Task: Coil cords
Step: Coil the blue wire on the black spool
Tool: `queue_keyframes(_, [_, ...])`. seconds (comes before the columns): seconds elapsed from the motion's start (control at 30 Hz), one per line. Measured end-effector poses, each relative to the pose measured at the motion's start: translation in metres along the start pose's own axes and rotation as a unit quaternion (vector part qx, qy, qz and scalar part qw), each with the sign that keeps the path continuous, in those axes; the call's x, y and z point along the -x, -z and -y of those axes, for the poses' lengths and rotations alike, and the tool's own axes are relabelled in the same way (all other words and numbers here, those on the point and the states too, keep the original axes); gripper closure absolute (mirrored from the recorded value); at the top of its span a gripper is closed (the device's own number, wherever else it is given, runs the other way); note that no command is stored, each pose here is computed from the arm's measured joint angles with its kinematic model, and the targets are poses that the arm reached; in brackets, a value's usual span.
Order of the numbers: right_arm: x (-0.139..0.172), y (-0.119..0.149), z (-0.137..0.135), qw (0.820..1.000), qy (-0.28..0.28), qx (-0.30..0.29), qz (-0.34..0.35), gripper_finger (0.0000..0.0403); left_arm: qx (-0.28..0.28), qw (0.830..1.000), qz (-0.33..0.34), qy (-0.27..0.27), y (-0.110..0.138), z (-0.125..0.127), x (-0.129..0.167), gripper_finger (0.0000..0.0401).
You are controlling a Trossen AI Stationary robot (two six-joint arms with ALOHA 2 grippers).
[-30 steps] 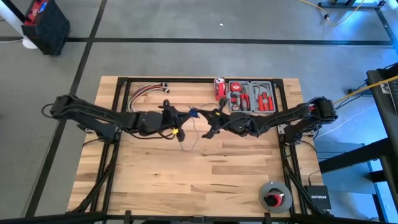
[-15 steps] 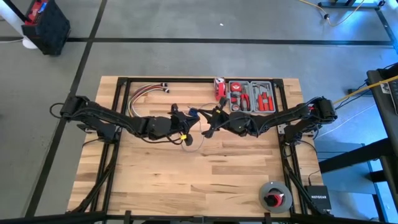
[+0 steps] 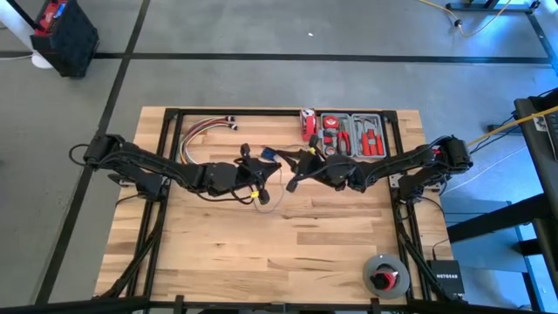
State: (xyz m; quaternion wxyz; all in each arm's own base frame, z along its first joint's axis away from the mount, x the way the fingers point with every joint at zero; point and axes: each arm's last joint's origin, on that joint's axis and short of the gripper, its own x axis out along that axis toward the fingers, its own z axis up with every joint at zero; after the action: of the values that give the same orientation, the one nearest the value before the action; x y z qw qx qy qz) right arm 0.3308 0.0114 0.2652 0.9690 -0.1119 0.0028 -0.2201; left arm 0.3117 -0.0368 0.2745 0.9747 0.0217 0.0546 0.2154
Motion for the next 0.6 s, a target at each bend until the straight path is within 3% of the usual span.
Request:
queue_keyframes(0.13, [0.000,-0.002,0.000,1.000,-0.007,-0.012,0.010,0.0402,-0.013,1.000,-0.005,0.004,0.001,0.002,0.001,0.0380])
queue_keyframes(0.37, [0.000,-0.008,0.001,0.999,-0.008,-0.034,0.040,0.0402,-0.037,0.998,-0.049,0.002,0.012,0.002,0.001,0.0316])
queue_keyframes(0.6, [0.000,-0.008,0.002,0.999,-0.004,-0.009,0.040,0.0402,-0.076,0.991,-0.105,0.024,0.020,0.009,0.015,0.0290])
